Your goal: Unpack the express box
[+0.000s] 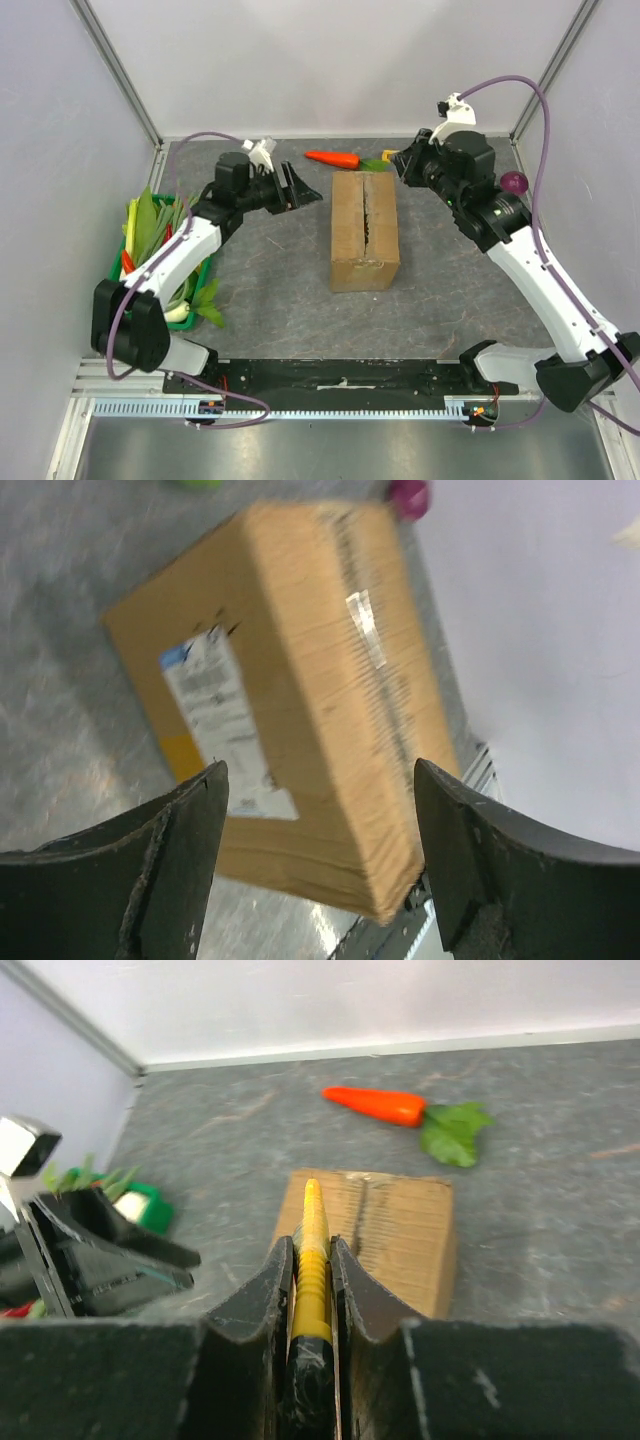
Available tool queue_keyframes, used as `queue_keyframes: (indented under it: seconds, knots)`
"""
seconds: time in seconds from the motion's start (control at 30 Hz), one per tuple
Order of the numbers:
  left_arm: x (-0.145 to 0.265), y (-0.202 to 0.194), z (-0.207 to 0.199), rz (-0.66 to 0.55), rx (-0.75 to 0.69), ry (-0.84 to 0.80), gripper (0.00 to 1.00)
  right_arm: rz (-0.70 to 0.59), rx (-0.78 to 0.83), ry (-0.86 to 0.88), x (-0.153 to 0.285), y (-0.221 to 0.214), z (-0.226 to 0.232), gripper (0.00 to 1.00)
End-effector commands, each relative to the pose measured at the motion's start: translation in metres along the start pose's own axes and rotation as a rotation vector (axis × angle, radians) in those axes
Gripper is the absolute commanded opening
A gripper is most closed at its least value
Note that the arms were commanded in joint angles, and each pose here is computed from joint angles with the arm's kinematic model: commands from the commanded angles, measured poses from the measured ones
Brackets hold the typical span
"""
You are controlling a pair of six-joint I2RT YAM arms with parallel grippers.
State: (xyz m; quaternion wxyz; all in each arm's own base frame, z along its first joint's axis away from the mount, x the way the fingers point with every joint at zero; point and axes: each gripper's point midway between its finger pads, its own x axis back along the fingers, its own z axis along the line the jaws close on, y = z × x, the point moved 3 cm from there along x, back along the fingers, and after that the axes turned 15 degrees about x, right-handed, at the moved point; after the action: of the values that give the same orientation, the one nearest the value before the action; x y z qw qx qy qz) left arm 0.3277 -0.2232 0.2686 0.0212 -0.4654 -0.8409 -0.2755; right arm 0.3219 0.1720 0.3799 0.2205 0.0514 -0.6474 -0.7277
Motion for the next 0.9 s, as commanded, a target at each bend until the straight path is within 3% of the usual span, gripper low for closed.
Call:
queue_keyframes:
  seconds: [0.0,0.23,0.6,0.77,0.87]
  knots:
    - [-0.021,-0.024,0.029,0.055,0.108,0.103,0.79,0.015,0.074,-0.299,-0.003,0.005,-0.027,0.00]
    - [-0.041,-0.051,0.034,0.134,0.190,0.090,0.79,0.090,0.128,-0.311,-0.019,-0.027,-0.020,0.00]
    - [-0.047,-0.094,0.036,0.297,0.676,0.065,0.70,0.118,0.156,-0.233,-0.054,-0.051,0.001,0.00]
    - [-0.052,-0.089,0.024,0.320,0.732,-0.001,0.64,0.119,0.163,-0.219,-0.061,-0.052,0.005,0.00]
    - [-0.058,-0.087,0.033,0.322,0.674,0.022,0.62,0.118,0.176,-0.218,-0.064,-0.053,0.005,0.00]
